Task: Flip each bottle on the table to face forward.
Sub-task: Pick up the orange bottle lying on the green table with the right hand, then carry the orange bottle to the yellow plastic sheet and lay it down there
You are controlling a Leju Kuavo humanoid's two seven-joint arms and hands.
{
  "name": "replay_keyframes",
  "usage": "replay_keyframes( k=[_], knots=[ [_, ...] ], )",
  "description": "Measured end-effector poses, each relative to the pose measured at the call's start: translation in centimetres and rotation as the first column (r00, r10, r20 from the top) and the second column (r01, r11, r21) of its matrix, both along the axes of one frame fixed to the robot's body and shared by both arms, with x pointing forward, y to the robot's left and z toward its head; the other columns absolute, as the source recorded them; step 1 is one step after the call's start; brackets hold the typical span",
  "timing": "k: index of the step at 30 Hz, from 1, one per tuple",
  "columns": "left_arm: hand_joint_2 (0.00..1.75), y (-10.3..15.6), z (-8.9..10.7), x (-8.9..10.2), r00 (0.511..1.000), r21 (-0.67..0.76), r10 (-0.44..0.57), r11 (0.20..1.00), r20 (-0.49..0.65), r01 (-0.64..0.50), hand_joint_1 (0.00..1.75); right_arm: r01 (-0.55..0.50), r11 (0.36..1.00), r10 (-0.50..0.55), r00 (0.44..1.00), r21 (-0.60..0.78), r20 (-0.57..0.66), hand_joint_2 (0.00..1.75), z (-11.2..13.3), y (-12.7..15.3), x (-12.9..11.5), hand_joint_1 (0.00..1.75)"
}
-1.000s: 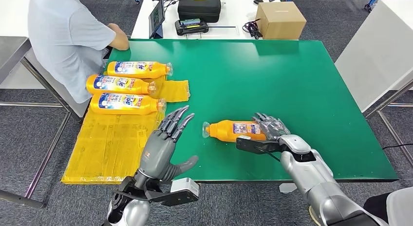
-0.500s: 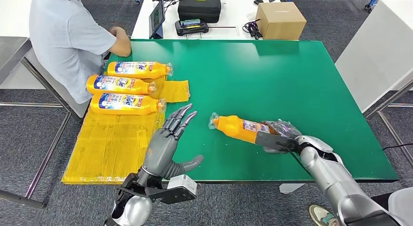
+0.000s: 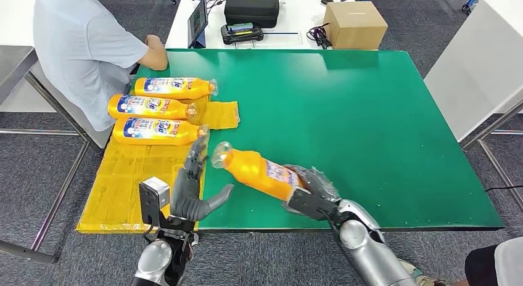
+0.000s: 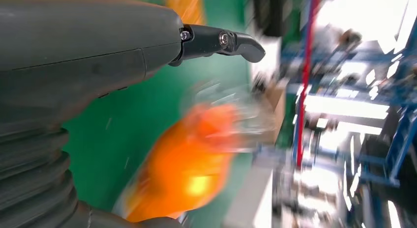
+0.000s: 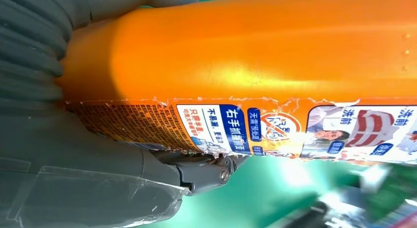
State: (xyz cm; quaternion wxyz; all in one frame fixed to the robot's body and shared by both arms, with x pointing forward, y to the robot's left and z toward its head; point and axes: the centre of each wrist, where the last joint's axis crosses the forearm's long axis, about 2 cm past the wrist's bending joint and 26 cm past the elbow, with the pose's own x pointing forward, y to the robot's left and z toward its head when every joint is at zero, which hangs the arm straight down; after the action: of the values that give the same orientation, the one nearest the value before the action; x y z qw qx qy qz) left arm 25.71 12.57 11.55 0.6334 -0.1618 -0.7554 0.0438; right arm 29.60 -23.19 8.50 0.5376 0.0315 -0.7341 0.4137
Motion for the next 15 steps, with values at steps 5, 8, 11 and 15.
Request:
replay_keyframes(
  k=[5,8,11,15],
  knots=[
    [1.75,-1.1,-2.5,-0.5,0.989,-0.095,-0.121,0.989,-0.088,0.112,0.0,-0.07,0.987,0.063,0.997,0.145,0.054,1.75,1.8,3.4,-0.3,1.75],
    [1.75,-1.5,-3.2,-0.6,0.984,-0.106,-0.155,0.984,-0.092,0.145,0.0,-0.086,0.977,0.075,0.995,0.194,0.062,1.75,2.3,4.7,-0.5,1.75],
    [1.75,-1.9,-3.3,-0.7,0.981,-0.101,-0.181,0.979,-0.064,0.174,0.0,-0.091,0.972,0.08,0.995,0.215,0.058,1.75,2.3,5.3,-0.7,1.75],
    [1.75,-2.5,-3.0,-0.7,0.977,-0.106,-0.213,0.972,-0.009,0.211,0.0,-0.095,0.971,0.09,0.995,0.22,0.032,1.75,1.6,5.6,-1.1,1.75]
  ],
)
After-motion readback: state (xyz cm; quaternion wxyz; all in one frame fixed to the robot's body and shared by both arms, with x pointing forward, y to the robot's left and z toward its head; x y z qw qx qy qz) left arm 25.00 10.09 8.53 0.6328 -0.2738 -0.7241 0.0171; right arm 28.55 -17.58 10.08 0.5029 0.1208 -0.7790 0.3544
